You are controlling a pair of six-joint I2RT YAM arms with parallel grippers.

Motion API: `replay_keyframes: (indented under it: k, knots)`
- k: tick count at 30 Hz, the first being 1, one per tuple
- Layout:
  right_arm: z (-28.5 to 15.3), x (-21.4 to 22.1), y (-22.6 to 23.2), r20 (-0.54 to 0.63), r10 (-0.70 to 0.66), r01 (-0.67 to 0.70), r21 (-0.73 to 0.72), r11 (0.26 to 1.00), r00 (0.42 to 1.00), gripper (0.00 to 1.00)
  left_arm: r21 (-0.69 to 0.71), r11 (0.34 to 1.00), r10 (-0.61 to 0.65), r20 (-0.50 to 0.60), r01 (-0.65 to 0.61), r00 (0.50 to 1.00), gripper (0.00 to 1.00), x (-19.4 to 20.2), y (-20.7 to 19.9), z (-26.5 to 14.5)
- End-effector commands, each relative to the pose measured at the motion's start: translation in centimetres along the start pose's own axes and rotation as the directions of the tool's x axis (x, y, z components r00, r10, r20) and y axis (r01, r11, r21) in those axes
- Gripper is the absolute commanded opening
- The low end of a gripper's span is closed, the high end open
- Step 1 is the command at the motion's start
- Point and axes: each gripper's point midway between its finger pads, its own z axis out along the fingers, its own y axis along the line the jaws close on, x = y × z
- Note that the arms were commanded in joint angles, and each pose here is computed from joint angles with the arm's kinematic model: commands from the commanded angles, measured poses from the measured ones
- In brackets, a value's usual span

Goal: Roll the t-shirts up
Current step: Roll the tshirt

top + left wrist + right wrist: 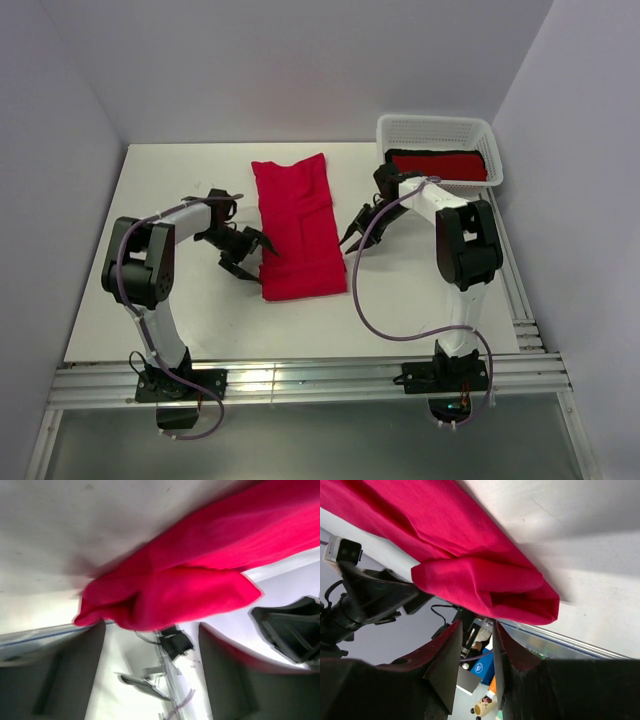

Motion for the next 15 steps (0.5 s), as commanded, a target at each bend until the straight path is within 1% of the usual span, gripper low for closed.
replay_keyframes:
  k: [1,3,5,6,9,10,11,12,13,14,15]
  knots:
    - [-1.2,-0.6,1.9,0.024,-0.022,0.023,-0.048,0.999,0.999,0.39,0.109,0.994,0.028,0.030,-0.031,0.999,0.84,-0.1,-2.6,-1.9]
    - [-1.7,-0.6,2.3,0.038,-0.037,0.039,-0.061,0.997,0.999,0.39,0.135,0.990,0.032,0.046,-0.038,0.998,0.89,-0.4,-3.3,-2.7]
    - [-2.5,-0.8,2.6,0.075,-0.059,0.064,-0.066,0.996,0.995,0.39,0.128,0.991,0.039,0.065,-0.047,0.997,0.91,-0.5,-3.7,-3.4]
    - [-3.0,-1.0,2.8,0.095,-0.072,0.078,-0.070,0.994,0.993,0.39,0.141,0.987,0.068,0.092,-0.081,0.993,0.92,-0.6,-4.7,-4.4]
    - [-4.2,-0.9,2.7,0.139,-0.120,0.132,-0.081,0.988,0.983,0.37,0.146,0.980,0.111,0.172,-0.137,0.979,0.93,-1.1,-5.8,-6.6]
    - [-4.9,-0.4,2.9,0.158,-0.169,0.185,-0.100,0.978,0.973,0.35,0.146,0.977,0.122,0.208,-0.154,0.971,0.94,-1.5,-6.1,-7.2]
    - [-5.3,-0.4,3.6,0.185,-0.216,0.242,-0.135,0.961,0.959,0.33,0.159,0.969,0.146,0.239,-0.187,0.960,0.94,-1.2,-6.4,-8.3]
    - [-4.8,0.3,2.8,0.165,-0.227,0.252,-0.151,0.956,0.960,0.31,0.159,0.962,0.177,0.261,-0.223,0.949,0.94,-1.1,-6.5,-8.8]
    - [-5.6,1.2,3.1,0.190,-0.263,0.298,-0.185,0.936,0.946,0.26,0.184,0.946,0.206,0.291,-0.266,0.934,0.92,-1.1,-7.0,-9.2]
    - [-5.9,1.2,4.4,0.239,-0.316,0.372,-0.247,0.895,0.918,0.24,0.222,0.919,0.250,0.310,-0.326,0.917,0.90,0.3,-7.5,-10.0]
    - [-5.4,3.2,3.7,0.199,-0.329,0.378,-0.308,0.873,0.923,0.21,0.246,0.898,0.279,0.323,-0.364,0.905,0.85,0.4,-7.3,-9.2]
